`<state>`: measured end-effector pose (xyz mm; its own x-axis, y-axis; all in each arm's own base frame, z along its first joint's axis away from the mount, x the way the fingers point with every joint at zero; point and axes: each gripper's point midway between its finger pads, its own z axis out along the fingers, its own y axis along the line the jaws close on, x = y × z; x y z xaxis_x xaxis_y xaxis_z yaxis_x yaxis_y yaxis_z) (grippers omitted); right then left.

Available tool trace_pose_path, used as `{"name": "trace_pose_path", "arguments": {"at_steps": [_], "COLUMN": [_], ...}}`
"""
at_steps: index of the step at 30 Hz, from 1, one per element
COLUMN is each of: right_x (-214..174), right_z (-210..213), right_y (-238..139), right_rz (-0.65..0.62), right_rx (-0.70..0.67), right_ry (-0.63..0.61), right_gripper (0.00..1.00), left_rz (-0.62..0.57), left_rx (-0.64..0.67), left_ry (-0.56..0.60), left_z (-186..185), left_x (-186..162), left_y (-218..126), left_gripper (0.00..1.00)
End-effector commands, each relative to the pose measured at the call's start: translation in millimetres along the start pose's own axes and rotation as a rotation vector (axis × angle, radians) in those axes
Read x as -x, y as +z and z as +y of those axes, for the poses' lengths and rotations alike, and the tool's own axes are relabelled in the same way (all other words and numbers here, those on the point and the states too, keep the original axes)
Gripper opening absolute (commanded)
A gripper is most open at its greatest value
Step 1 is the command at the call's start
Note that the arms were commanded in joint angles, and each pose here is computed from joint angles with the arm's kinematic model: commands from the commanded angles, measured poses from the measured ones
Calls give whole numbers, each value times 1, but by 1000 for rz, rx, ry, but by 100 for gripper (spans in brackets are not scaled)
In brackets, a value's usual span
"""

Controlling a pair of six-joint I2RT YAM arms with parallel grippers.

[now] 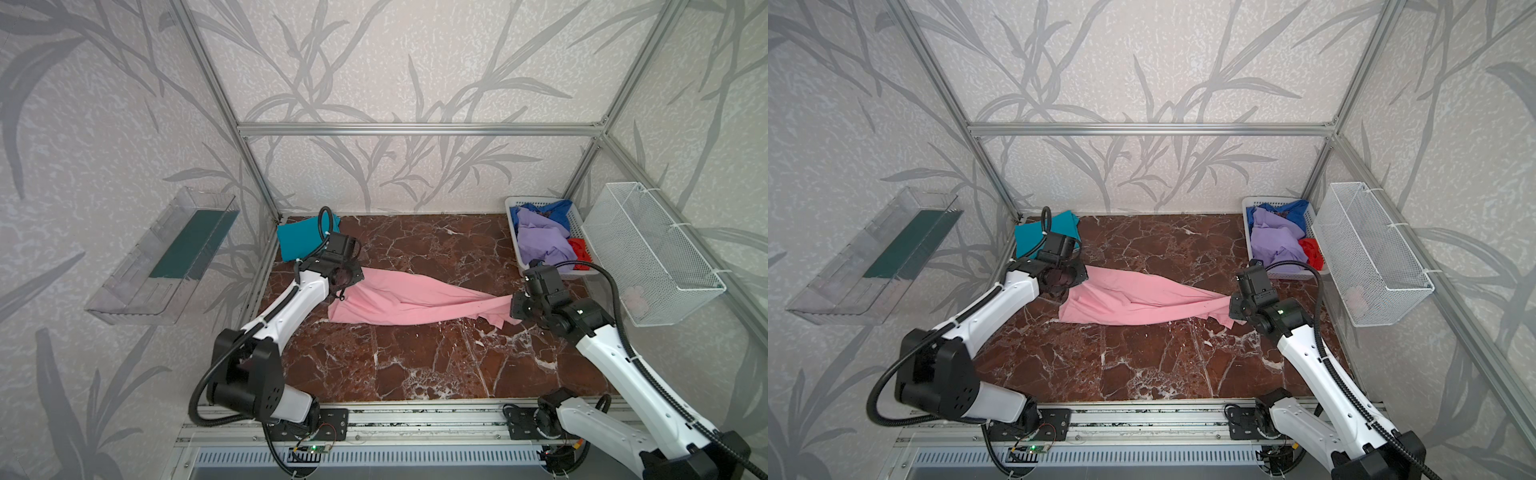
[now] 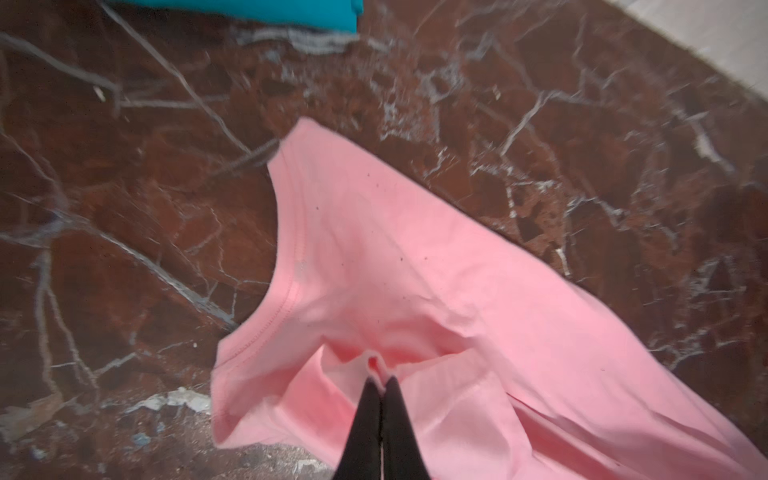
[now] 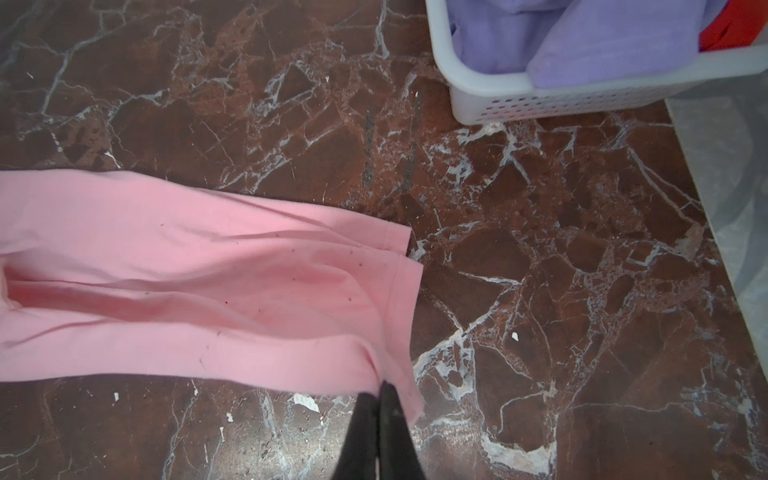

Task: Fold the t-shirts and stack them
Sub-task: 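Lift the pink shirt high with both grippers, stretching it between them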

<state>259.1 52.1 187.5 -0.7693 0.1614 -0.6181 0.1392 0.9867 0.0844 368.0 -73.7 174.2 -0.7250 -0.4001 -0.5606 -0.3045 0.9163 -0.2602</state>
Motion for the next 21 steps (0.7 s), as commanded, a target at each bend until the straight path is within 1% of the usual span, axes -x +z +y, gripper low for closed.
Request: {"name": "trace_pose_path", "arguments": {"at_steps": [1, 3, 6, 9, 11, 15, 18, 21], "right_x": [22, 36, 66, 102, 124, 156, 168, 174], "right_z": [-1, 2, 9, 22, 37, 69, 88, 101], "right_y": [-30, -46, -81, -125, -159, -227, -273, -315], "right_rz": [-85, -132, -231, -350, -429, -579, -661, -727], "right_rx": [4, 22, 62, 127, 196, 350, 493, 654], "right_ry": [-9, -12, -17, -35, -64, -132, -171, -179], "right_gripper": [0, 0, 0, 0, 0, 0, 0, 0], "left_rz": [-128, -213, -348, -504, -620, -815, -920, -1015], "left_rx": [28, 16, -27, -109, -181, -313, -396, -461], "left_ry": [6, 2, 5, 4, -4, -20, -23, -29], "left_z": [10, 10, 4, -6, -11, -15, -15, -12], "left_x": [29, 49, 84, 119, 138, 161, 166, 167], "left_y": [-54, -90, -155, -232, -286, -382, -433, -474], "left_gripper": [0, 0, 0, 0, 0, 0, 0, 0]}}
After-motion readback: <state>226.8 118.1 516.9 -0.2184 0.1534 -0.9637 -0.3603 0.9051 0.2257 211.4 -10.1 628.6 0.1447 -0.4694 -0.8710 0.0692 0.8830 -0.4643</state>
